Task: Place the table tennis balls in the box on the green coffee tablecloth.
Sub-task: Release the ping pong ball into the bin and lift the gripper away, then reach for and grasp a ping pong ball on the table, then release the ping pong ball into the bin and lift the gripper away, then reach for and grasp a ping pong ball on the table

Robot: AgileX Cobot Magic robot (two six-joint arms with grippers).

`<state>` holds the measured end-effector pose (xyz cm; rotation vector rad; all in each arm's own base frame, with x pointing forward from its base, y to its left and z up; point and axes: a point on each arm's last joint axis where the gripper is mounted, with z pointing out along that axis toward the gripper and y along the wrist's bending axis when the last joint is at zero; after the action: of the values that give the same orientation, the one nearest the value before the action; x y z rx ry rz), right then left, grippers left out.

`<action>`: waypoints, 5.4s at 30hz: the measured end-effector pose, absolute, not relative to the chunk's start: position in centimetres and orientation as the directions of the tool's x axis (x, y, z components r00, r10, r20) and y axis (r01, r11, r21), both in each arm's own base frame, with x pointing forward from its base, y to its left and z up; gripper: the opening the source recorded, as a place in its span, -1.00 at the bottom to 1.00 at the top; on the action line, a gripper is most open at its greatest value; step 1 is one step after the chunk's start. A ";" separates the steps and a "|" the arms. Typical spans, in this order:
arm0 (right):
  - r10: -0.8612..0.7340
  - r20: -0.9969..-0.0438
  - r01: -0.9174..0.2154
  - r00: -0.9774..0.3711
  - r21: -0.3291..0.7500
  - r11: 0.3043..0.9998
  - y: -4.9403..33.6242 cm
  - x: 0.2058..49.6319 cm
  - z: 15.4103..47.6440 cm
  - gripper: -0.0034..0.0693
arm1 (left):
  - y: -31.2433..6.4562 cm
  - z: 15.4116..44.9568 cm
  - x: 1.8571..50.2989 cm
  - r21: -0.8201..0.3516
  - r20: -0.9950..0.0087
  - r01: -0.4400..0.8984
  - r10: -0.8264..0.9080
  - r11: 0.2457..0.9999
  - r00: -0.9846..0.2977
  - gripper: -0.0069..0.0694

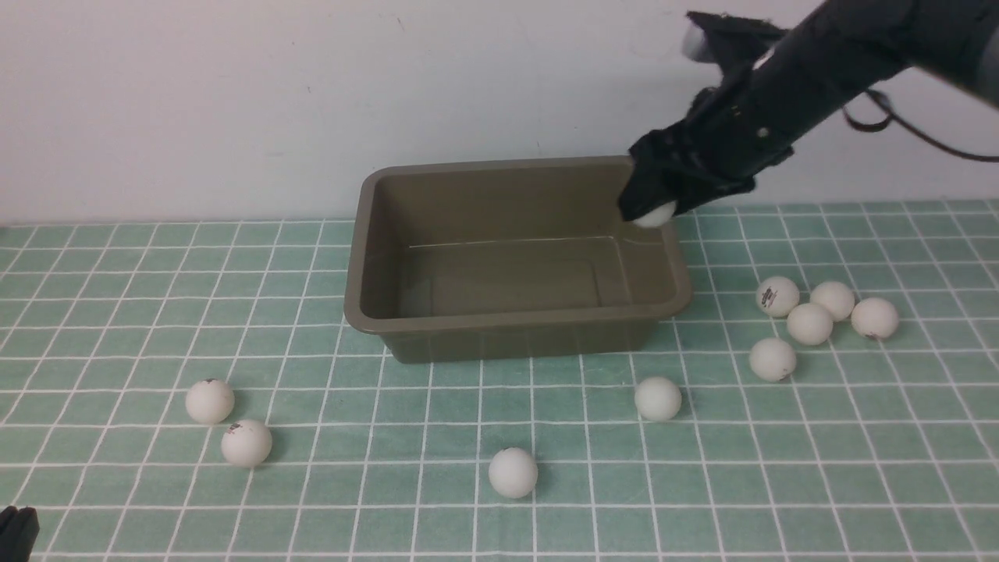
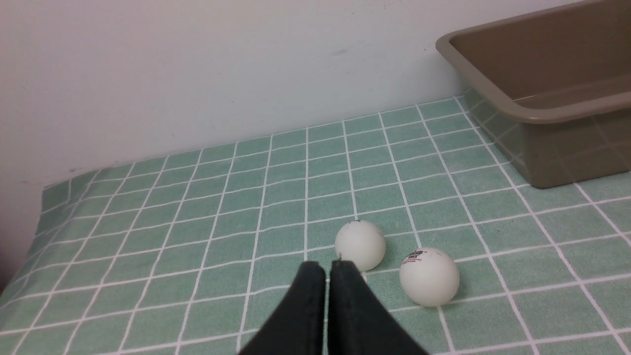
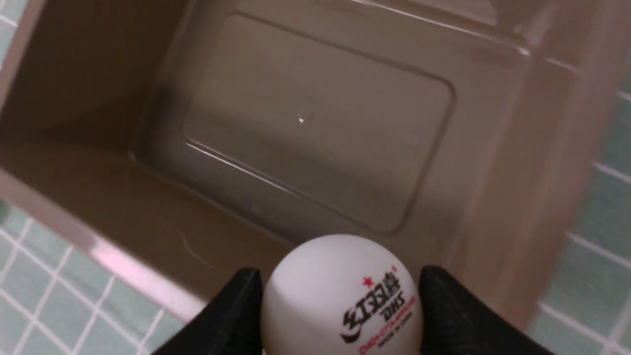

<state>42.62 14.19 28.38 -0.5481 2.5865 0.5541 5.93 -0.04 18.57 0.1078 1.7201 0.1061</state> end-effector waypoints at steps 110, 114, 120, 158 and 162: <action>-0.506 -0.471 -0.624 -0.723 0.130 0.771 23.7 46.2 22.8 0.12 | 0.0 18.6 5.9 0.132 -0.980 0.011 0.133 0.991 -0.151 -0.83; -0.510 -0.465 -0.623 -0.723 0.121 0.773 23.7 46.4 22.2 0.33 | 0.0 18.6 5.9 0.132 -0.980 0.011 0.133 0.991 -0.151 -0.83; -0.533 -0.436 -0.629 -0.725 0.103 0.771 23.2 46.1 22.9 0.48 | 0.0 18.6 5.9 0.132 -0.980 0.011 0.133 0.991 -0.151 -0.83; -0.553 -0.309 -0.569 -0.774 -0.044 0.821 -3.3 39.1 25.5 0.49 | 0.0 18.6 5.9 0.133 -0.980 0.011 0.133 0.991 -0.151 -0.83; -0.639 -0.304 -0.648 -0.707 -0.083 0.757 -3.4 39.6 24.8 0.49 | 0.0 18.6 5.9 0.133 -0.980 0.011 0.133 0.991 -0.151 -0.83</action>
<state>39.59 -3.42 24.80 -0.9959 2.6406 0.0426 5.93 -0.03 18.57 0.1079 1.7201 0.1063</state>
